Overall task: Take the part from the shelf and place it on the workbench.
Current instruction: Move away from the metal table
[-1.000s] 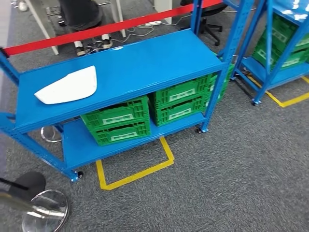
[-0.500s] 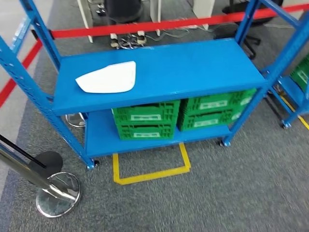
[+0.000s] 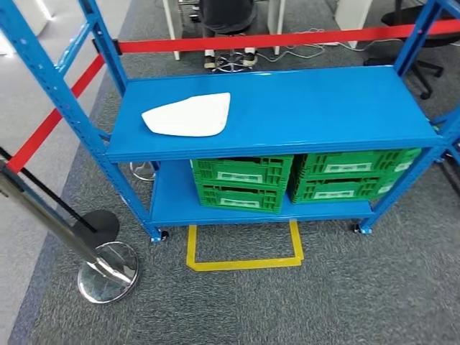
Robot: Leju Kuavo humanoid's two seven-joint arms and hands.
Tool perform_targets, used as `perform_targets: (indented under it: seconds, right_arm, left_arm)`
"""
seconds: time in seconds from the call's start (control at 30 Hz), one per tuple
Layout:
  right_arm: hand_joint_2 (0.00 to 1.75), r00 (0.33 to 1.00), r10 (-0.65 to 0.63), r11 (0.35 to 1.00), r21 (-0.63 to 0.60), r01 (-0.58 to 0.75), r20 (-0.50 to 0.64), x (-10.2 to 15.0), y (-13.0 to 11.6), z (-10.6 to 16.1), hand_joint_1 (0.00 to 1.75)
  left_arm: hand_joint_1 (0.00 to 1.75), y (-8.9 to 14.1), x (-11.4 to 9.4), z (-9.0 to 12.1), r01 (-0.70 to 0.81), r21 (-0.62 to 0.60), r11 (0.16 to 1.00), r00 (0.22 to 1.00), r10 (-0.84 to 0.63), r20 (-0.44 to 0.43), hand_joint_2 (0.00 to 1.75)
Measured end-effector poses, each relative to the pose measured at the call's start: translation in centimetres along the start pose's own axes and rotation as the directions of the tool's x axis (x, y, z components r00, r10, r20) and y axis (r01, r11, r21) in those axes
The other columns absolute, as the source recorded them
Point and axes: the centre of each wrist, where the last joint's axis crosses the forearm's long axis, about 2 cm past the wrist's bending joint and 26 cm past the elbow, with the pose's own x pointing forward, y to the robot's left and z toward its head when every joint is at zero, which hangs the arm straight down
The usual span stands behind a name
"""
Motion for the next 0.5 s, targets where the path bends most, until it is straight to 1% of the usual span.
perform_targets:
  seconds: [0.2,0.23,0.33,0.37,0.4,0.5]
  right_arm:
    - [1.75,1.000,0.000,1.000,0.004,0.000,-0.001,0.00,0.01,0.00,0.00]
    - [1.31,1.000,0.000,1.000,0.005,0.000,-0.001,0.00,0.02,0.00,0.00]
    - [0.00,1.000,-0.006,1.000,0.006,0.006,0.000,0.15,-0.07,-0.04,0.00]
    - [0.00,1.000,-0.010,1.000,0.008,0.010,-0.001,0.27,-0.14,-0.08,0.00]
    - [0.00,1.000,-0.015,1.000,0.016,0.015,-0.006,0.35,-0.18,-0.10,0.00]
    - [1.31,0.998,-0.035,0.997,0.068,0.038,-0.057,0.32,-0.01,-0.08,0.00]
  left_arm:
    - [0.00,0.01,-0.13,0.06,0.001,0.000,1.000,1.000,-0.001,-0.003,0.00]
    - [0.00,0.02,-0.02,0.00,0.001,0.000,1.000,1.000,-0.001,0.000,0.00]
    - [0.00,0.03,0.07,-0.04,0.003,0.001,1.000,1.000,-0.003,0.002,1.31]
    - [0.00,0.03,-0.06,0.02,0.005,0.002,1.000,1.000,-0.005,0.000,1.75]
    - [0.00,0.02,-0.16,0.07,0.007,0.002,1.000,1.000,-0.007,-0.002,1.75]
    - [0.00,-0.05,-0.04,0.04,0.015,-0.008,1.000,1.000,-0.015,0.009,1.75]
